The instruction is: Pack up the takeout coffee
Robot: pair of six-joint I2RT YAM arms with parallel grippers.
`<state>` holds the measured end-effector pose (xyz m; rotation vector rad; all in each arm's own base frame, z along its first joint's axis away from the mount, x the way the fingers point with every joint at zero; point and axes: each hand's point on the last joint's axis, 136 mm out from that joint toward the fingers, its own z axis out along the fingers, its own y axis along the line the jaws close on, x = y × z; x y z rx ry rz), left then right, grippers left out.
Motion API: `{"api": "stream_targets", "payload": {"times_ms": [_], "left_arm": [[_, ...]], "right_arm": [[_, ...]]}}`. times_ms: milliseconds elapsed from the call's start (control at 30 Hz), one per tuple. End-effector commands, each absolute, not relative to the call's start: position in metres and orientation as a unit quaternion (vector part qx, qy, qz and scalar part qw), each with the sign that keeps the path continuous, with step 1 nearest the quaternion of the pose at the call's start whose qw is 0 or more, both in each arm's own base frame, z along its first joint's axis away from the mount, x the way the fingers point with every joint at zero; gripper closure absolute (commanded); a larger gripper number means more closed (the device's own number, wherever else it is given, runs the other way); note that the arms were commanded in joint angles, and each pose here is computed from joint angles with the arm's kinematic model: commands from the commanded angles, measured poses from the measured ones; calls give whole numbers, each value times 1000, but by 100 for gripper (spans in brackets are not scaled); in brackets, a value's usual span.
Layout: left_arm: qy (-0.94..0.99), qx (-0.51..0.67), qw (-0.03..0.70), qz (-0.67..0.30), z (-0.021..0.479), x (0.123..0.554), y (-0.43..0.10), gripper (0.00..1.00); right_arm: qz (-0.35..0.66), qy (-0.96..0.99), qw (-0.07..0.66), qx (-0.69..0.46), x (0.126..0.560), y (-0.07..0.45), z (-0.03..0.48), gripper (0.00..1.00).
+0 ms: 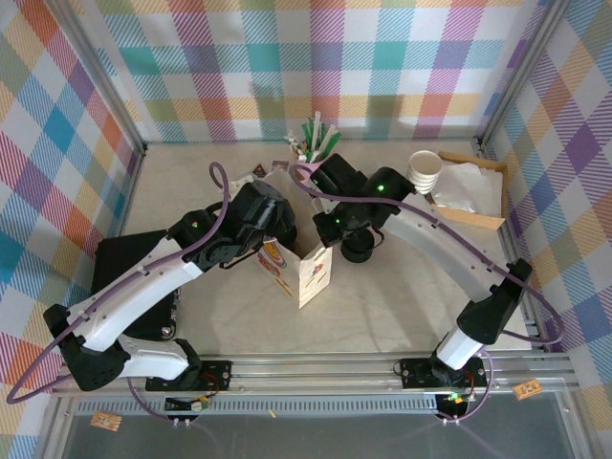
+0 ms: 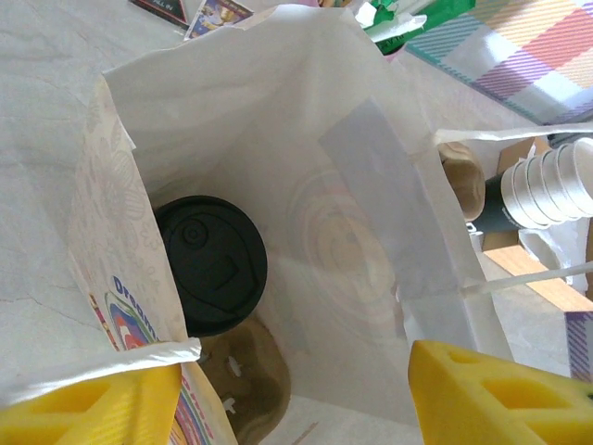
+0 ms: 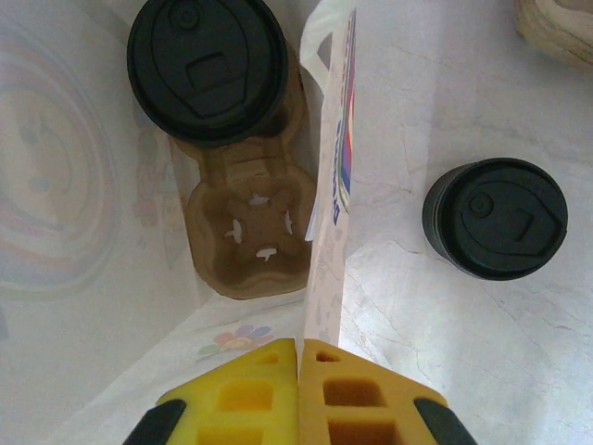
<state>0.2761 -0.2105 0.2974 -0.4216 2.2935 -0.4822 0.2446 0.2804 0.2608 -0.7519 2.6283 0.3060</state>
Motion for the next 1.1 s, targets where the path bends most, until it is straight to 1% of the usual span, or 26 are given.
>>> {"api": "stream_targets", "payload": {"times_ms": [0,300,633,933,1067], "left_arm": [[881,-200,382,-197,308,285,-210,35],[868,-265,368,-200,305,284,-203,36],[860,-303,363,-191,312,285,-198,36],[843,-365,334,-213,309,278,-196,38],[828,-398,316,-238,308,276,-199,38]], "right_arm": [[94,938,193,-274,241,280,262,100],[78,939,205,-267,241,280,263,100],[50,938,213,-268,242,278,259,100],[43,938,221,-264,240,277,260,100],[40,939,223,-261,240,277,259,100]]}}
